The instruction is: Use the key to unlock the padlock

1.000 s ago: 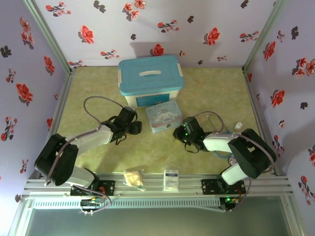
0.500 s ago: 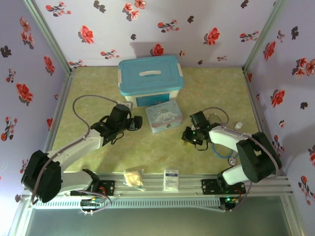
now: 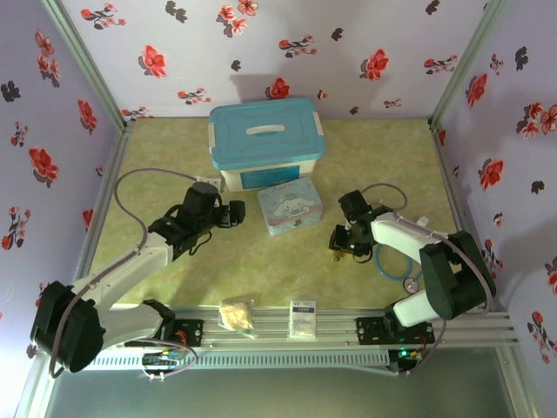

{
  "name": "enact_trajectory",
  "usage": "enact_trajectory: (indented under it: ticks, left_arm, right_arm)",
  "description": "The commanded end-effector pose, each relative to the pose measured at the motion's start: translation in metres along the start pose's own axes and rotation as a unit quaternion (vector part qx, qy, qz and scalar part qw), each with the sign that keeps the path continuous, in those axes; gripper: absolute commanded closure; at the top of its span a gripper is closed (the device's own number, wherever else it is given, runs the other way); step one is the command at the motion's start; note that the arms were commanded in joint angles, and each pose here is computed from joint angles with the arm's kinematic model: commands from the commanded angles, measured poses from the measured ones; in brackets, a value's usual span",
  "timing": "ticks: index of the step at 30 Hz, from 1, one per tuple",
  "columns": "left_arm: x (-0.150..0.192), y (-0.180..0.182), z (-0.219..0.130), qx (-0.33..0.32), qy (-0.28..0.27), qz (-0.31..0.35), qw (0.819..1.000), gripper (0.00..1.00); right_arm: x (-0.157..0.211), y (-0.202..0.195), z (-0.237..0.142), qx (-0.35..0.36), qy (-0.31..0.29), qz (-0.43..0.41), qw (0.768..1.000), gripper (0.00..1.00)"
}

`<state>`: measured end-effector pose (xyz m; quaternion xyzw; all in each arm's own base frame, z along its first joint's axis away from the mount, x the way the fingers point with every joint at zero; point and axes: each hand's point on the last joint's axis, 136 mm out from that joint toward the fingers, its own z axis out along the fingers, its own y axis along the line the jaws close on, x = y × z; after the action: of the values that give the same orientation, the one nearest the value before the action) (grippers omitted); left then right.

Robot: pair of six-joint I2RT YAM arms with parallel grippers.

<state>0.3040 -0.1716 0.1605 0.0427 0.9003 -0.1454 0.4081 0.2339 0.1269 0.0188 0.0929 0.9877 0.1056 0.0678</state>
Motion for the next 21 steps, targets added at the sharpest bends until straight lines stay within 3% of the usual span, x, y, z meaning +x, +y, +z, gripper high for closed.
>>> enact_trajectory:
  ticks: [1, 5, 8, 10, 12, 16, 18, 21]
  left_arm:
    - [-0.013, 0.014, -0.008, -0.014, -0.017, -0.013, 1.0, 0.13]
    - [-0.033, 0.035, -0.013, -0.037, -0.055, -0.027, 0.997, 0.03]
    - [-0.042, 0.071, -0.016, -0.099, -0.085, -0.041, 0.991, 0.0]
    - [-0.046, 0.098, -0.02, -0.151, -0.108, -0.044, 0.982, 0.0]
    - [-0.048, 0.122, -0.024, -0.205, -0.142, -0.029, 0.968, 0.0]
    - [-0.046, 0.152, -0.025, -0.285, -0.168, 0.021, 0.943, 0.0]
    - [-0.042, 0.161, -0.019, -0.301, -0.157, 0.059, 0.939, 0.0]
    - [-0.026, 0.185, -0.01, -0.321, -0.159, 0.061, 0.932, 0.0]
  right_arm:
    - [-0.001, -0.023, -0.021, 0.059, -0.01, -0.002, 0.998, 0.53]
    - [-0.023, -0.013, -0.042, 0.053, -0.054, -0.019, 0.997, 0.43]
    - [-0.056, -0.022, -0.071, 0.099, -0.137, -0.042, 0.985, 0.26]
    - [-0.083, -0.031, -0.097, 0.141, -0.22, -0.061, 0.963, 0.14]
    - [-0.107, -0.042, -0.12, 0.18, -0.31, -0.081, 0.93, 0.07]
    - [-0.131, -0.062, -0.138, 0.198, -0.443, -0.09, 0.87, 0.04]
    - [-0.136, -0.071, -0.134, 0.182, -0.478, -0.089, 0.855, 0.04]
    - [-0.144, -0.094, -0.125, 0.184, -0.5, -0.058, 0.844, 0.04]
